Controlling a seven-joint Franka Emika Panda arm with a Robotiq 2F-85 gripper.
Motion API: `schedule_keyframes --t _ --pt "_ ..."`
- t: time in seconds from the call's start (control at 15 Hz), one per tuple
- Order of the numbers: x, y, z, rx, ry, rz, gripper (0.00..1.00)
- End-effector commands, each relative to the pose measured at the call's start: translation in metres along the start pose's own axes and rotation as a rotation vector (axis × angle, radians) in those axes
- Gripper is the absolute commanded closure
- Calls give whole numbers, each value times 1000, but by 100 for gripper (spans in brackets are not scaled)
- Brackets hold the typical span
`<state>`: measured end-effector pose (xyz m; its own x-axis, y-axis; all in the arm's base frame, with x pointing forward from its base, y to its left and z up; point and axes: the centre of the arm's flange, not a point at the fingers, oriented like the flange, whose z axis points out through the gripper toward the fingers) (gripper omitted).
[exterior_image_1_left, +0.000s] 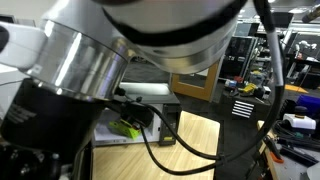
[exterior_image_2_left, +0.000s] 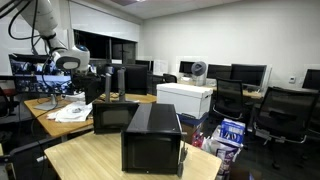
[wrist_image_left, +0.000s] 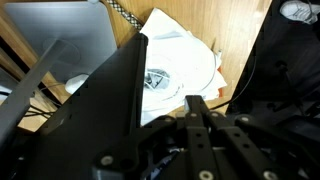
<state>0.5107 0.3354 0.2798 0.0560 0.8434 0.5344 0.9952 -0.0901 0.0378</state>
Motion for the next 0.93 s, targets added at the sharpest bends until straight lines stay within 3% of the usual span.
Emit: schedule_keyframes --t 0.0,0.47,0.87 --pt "4 4 -2 -31 -30 -37 99" --pt "-17 33 -15 -65 -139 -63 99" --pt "-5 52 -10 -106 -175 -106 99"
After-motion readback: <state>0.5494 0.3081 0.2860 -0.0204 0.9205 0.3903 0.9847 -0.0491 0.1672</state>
